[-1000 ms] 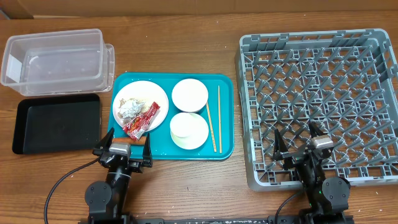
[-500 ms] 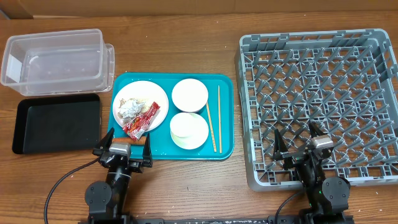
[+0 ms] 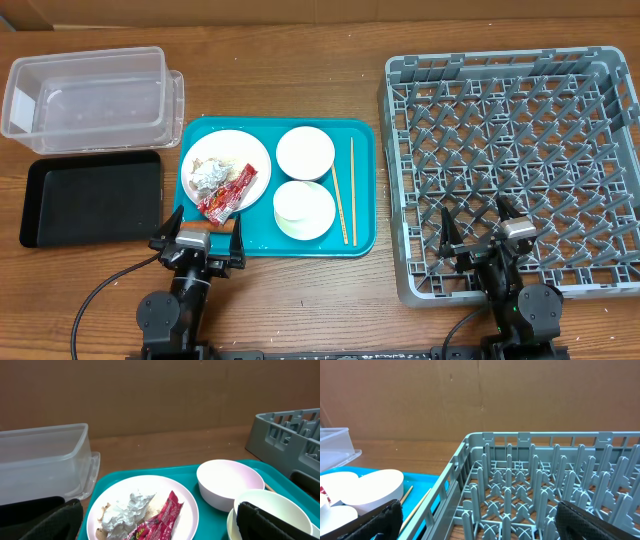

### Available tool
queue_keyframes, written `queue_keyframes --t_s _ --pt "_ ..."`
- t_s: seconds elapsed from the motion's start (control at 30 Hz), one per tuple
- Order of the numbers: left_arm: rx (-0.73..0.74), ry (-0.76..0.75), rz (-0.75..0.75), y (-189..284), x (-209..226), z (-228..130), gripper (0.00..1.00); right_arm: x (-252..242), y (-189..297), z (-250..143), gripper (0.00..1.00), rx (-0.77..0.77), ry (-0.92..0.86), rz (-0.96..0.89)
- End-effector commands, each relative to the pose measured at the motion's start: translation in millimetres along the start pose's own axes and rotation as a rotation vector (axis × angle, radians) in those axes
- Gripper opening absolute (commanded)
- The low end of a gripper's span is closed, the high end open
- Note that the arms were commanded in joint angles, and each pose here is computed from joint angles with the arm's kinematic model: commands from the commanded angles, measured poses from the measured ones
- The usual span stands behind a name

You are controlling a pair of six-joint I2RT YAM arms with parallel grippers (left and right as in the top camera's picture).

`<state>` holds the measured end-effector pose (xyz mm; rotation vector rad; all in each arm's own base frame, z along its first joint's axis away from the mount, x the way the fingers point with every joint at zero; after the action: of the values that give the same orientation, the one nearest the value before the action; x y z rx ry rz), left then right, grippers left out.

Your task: Sort waste into correct bins and load items into the dishwasher

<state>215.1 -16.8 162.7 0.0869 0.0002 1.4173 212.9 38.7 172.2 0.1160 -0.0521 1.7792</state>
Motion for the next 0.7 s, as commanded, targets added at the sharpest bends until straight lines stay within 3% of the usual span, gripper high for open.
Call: queue_keyframes --t_s 0.0,0.67 --pt "-0.009 -0.02 -0.02 0.4 -3.0 0.7 1.0 -1.5 0.1 -0.7 1.0 -0.01 0.004 -0.007" --pt "-0.013 -0.021 -0.02 0.4 -3.0 1.5 1.0 -1.5 0.1 -0.7 1.0 -0.01 -0.002 -0.007"
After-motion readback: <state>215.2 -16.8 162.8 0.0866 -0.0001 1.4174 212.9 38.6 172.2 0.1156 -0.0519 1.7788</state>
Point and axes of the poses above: each gripper's point midway between its finger pads, its own y axis back along the fingers, its own x axis along the line the jaws close on, z = x × y, the point moved 3 cm from there along y, back along the fingers, and after that the axes turned 2 degrees about -y, right-handed, at the moved point
